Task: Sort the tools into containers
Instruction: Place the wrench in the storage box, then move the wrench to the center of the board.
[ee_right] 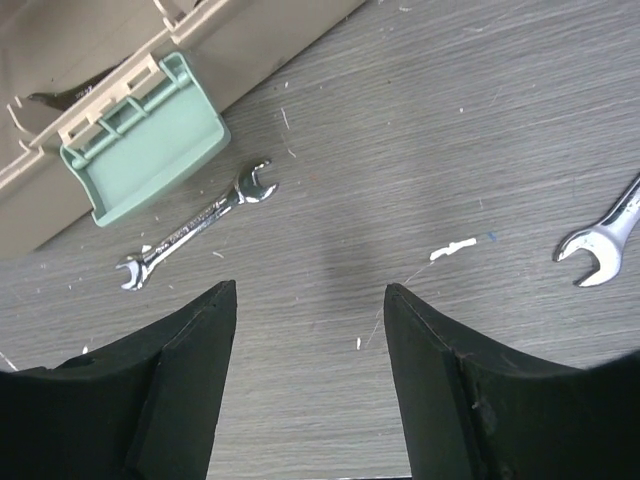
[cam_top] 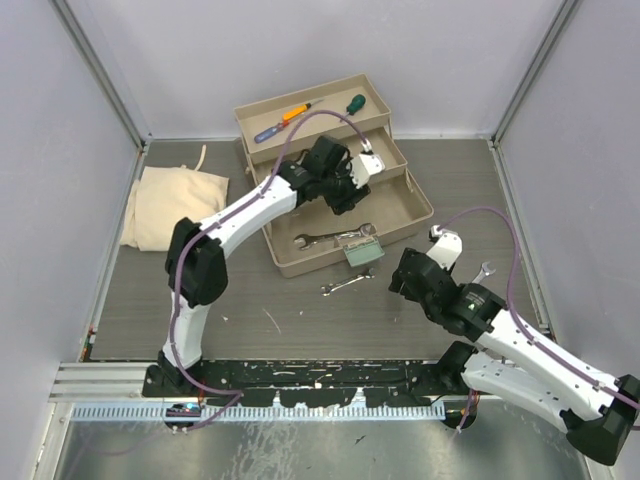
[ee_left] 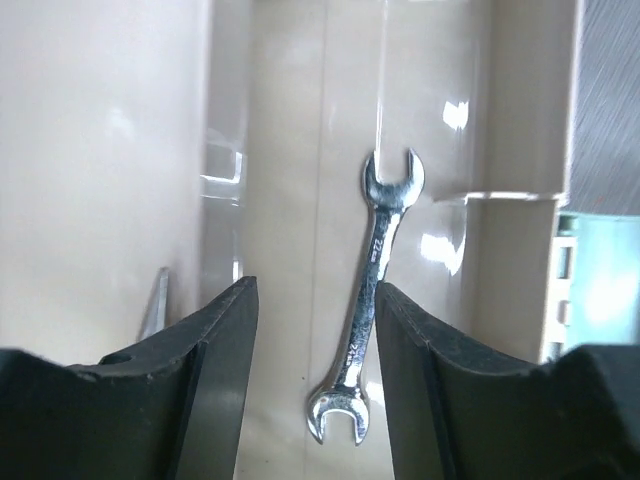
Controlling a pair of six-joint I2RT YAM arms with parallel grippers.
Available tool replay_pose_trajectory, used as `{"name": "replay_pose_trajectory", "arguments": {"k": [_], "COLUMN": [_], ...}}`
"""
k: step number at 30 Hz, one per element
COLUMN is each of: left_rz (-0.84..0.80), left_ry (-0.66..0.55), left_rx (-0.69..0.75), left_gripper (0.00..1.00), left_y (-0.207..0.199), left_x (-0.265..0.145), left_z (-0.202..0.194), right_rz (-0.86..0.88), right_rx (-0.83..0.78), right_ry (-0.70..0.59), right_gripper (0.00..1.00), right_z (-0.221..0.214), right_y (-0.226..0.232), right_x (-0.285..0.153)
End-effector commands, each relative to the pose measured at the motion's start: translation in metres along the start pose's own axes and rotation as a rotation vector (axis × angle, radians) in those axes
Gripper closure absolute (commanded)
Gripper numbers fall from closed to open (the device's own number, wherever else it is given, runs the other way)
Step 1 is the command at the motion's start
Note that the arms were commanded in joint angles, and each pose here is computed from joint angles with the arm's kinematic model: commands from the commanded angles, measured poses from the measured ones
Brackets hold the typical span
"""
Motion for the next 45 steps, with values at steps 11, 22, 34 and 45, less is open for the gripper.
{"name": "replay_pose_trajectory", "arguments": {"k": [11,22,34,45], "left_rz": [0.132,0.214,0.42,0.466], "left_ry": [-0.398,-0.343,-0.295,-0.283], "left_rx": [-0.18,-0.423,-0.495,-0.467], "left_gripper": [0.37,0.29,0.24,0.22], "left_y": [-0.002,-0.015,-0.012,-0.008], "left_x": [-0.116,-0.158,-0.204,-0.218], "left_z": [0.074,0.032,-0.032,-0.04], "right_rz": [-0.092,0.036,0.085,0.091], "right_rx": [-0.021,-0.082,-0.015,-0.138], "right_ry": [-0.02,0.091,0.07,-0.164], "right_gripper": [0.32,0.3,0.31,0.36], "right_z": [0.026,0.012,-0.021,-0.031], "right_y": [0.01,0.023,0.034,0.076], "right_x": [0.02,0.048,0.077,0.095]}}
Point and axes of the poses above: each gripper's point midway between its finger pads, its own x axis out along the fingers, its own y axis along the line the jaws close on, z = x × y, the point moved 3 cm from there along -x, back along the fingers, and after that the axes turned 5 degrees about -x, right-handed, at the moved point
